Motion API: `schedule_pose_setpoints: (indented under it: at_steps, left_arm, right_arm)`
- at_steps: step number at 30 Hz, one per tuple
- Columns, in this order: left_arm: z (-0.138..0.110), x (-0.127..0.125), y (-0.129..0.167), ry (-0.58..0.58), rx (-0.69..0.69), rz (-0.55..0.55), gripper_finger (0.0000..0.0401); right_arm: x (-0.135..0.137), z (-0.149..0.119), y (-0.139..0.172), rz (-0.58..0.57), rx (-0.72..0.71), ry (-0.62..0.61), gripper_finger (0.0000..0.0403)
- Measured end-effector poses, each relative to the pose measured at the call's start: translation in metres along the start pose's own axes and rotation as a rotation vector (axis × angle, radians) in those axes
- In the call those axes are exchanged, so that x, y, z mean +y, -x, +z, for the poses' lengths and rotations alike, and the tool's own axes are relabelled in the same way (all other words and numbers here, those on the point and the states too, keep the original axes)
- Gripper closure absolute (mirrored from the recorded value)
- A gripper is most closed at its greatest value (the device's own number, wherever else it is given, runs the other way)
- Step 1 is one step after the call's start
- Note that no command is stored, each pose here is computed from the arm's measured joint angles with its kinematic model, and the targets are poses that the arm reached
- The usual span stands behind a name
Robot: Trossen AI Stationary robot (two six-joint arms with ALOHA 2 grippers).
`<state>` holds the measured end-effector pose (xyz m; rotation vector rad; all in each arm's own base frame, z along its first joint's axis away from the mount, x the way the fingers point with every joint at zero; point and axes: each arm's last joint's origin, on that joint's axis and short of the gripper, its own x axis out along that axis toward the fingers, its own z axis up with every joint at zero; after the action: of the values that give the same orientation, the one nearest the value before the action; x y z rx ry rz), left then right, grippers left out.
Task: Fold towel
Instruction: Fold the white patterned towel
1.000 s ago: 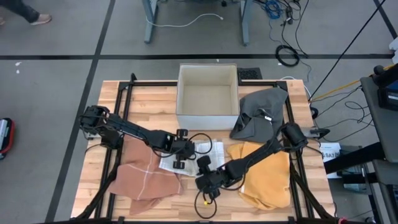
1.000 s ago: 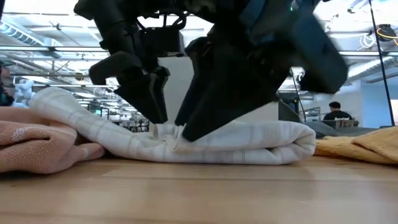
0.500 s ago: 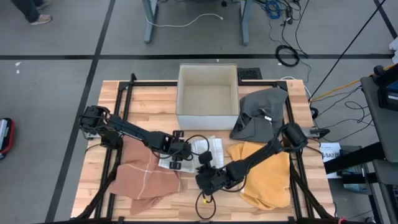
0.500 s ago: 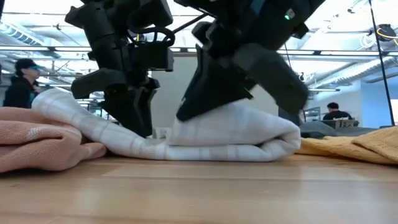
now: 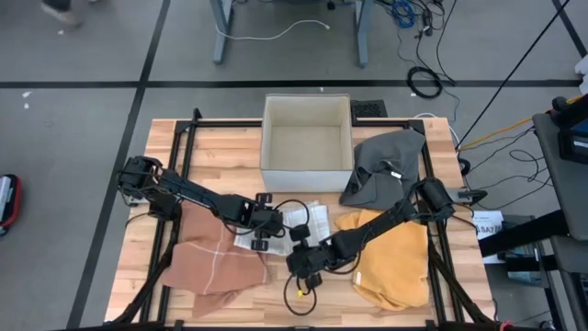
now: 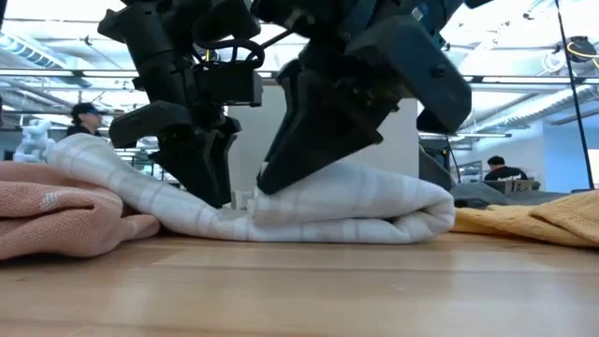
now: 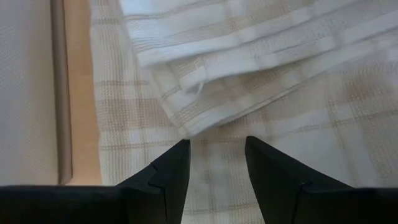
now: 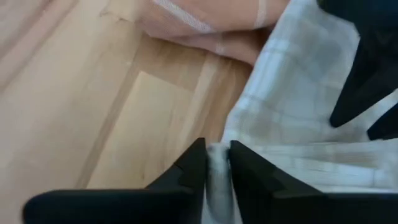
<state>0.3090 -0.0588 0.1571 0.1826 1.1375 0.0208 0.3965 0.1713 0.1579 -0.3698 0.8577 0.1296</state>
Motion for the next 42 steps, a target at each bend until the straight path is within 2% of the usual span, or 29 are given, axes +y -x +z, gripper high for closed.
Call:
schedule_pose_setpoints:
  at_steps: [6, 11, 15, 24, 29, 31, 36, 42]
  left_arm:
    - [0.006, -0.004, 0.001, -0.013, -0.067, 0.044, 0.0238]
    - [0.006, -0.008, 0.005, -0.052, -0.042, 0.069, 0.0238]
    - [0.006, -0.007, 0.016, -0.060, -0.036, 0.089, 0.0238]
    - [0.005, 0.012, 0.091, -0.060, -0.216, 0.229, 0.0238]
    - [-0.015, 0.024, 0.109, -0.024, -0.243, 0.199, 0.0238]
    - [-0.025, 0.025, 0.103, -0.009, -0.228, 0.131, 0.0238]
    - [-0.056, 0.018, 0.067, 0.043, -0.165, -0.067, 0.0238]
    - [-0.074, 0.012, 0.045, 0.113, -0.223, -0.134, 0.0238]
  right_arm:
    - [0.001, 0.002, 0.006, -0.118, -0.008, 0.009, 0.0284]
    - [-0.006, 0.005, 0.012, -0.239, -0.014, -0.002, 0.0255]
    - [-0.014, 0.010, 0.022, -0.345, -0.031, -0.011, 0.0251]
    - [-0.047, 0.016, 0.038, -0.413, -0.033, 0.005, 0.0258]
    - [-0.076, 0.018, 0.048, -0.442, -0.022, 0.019, 0.0259]
    - [-0.092, 0.017, 0.050, -0.380, -0.026, 0.017, 0.0259]
    - [-0.131, 0.004, 0.040, -0.068, -0.042, -0.048, 0.0259]
    - [-0.155, -0.014, 0.009, 0.077, -0.034, -0.072, 0.0259]
